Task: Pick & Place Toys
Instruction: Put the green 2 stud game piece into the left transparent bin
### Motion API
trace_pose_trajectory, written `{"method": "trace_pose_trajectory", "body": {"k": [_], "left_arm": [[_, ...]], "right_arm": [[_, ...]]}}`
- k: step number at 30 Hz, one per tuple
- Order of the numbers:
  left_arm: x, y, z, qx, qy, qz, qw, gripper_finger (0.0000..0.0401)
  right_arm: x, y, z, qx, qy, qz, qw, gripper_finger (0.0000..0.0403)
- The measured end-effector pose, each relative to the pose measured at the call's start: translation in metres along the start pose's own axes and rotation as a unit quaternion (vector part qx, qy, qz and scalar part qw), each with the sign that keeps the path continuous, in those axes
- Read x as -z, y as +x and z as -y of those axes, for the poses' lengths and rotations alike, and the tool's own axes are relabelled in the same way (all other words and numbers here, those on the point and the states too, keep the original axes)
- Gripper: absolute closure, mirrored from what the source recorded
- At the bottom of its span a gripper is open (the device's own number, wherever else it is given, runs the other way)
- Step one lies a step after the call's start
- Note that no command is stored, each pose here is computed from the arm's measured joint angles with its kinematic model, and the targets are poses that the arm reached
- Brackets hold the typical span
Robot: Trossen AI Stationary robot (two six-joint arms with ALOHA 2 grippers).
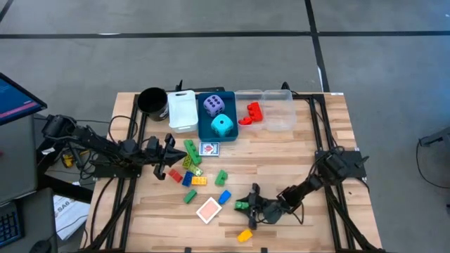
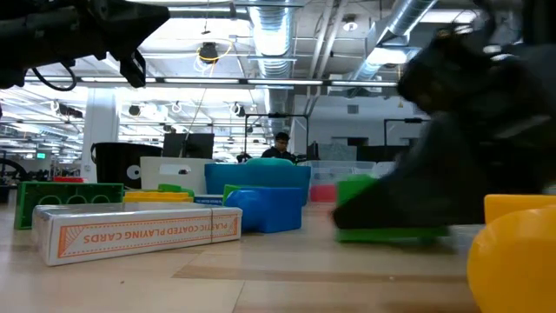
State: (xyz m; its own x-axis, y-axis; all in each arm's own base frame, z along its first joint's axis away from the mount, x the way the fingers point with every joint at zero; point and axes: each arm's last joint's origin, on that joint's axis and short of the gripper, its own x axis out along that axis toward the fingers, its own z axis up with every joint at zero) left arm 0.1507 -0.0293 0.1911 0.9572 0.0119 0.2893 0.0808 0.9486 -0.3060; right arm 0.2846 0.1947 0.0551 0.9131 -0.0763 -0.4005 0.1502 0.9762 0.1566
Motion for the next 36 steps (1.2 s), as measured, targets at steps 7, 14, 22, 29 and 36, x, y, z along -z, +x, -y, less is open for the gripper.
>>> {"method": "trace_pose_trajectory", "body": {"k": [7,14,22,29,36], "left_arm": [[0.0,0.0,0.0,0.0,0.0,0.0,1.0,0.0398],[0.0,0.0,0.0,0.0,0.0,-0.001,1.0,0.0398],[0.005,0.0,-0.002,-0.02,0.007,-0.022,1.0,0.0398],[0.005,0.0,-0.002,-0.023,0.008,-0.024,0.999,0.0398],[0.006,0.0,-0.003,-0.024,0.009,-0.027,0.999,0.0398]], "right_arm": [[-0.04,-0.021,0.014,0.052,-0.005,0.014,0.999,0.0273],[-0.085,-0.037,0.045,0.092,-0.014,0.037,0.995,0.0273],[-0.132,-0.05,0.092,0.168,-0.045,0.041,0.984,0.0273],[-0.168,-0.05,0.154,0.212,-0.048,0.045,0.975,0.0273],[-0.183,-0.049,0.222,0.23,-0.02,0.039,0.972,0.0273]]}}
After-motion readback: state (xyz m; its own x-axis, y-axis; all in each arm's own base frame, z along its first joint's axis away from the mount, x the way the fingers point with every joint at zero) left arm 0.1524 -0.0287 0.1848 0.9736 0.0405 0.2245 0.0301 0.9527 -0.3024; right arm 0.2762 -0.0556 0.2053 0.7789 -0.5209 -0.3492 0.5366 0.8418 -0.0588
